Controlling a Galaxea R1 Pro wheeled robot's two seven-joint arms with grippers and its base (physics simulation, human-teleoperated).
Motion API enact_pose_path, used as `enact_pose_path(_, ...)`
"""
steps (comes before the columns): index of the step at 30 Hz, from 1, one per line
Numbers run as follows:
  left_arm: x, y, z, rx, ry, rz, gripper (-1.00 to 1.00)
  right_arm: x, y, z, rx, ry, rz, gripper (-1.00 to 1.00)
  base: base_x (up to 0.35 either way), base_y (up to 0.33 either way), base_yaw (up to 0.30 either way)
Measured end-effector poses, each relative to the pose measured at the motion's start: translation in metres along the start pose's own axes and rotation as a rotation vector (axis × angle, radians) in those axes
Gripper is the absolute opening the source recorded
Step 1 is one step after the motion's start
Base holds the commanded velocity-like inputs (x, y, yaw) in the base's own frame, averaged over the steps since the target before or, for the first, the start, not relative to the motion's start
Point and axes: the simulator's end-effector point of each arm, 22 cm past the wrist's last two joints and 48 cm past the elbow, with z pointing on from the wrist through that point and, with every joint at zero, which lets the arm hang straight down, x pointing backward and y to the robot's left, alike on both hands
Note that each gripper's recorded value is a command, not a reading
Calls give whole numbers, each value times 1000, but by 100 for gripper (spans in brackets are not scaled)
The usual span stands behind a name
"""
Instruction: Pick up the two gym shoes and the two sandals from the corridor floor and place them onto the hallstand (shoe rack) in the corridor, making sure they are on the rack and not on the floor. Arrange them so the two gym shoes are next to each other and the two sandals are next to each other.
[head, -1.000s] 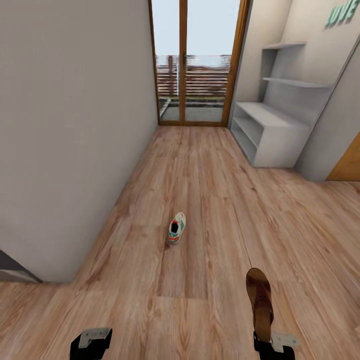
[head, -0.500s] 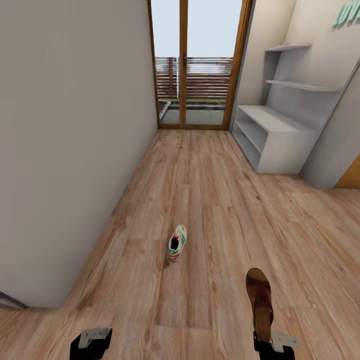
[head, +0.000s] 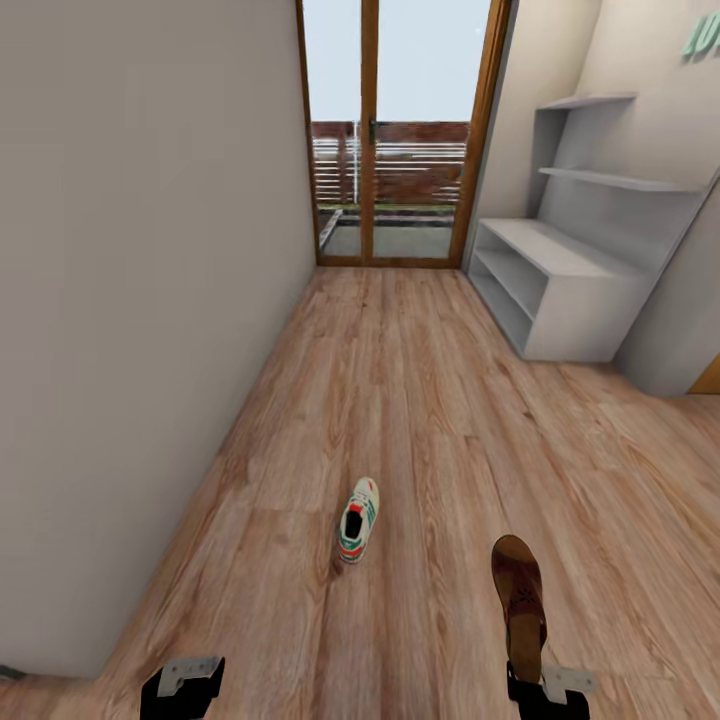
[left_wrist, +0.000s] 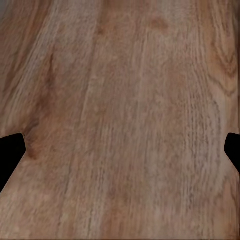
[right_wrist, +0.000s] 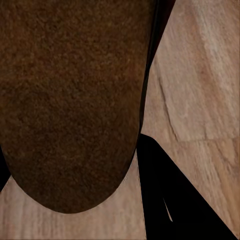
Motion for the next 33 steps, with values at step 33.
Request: enact_pose_path(33, -75, -10, 50, 22, 94, 7, 100, -248, 28, 21, -91, -269, 33, -100, 22, -12, 0)
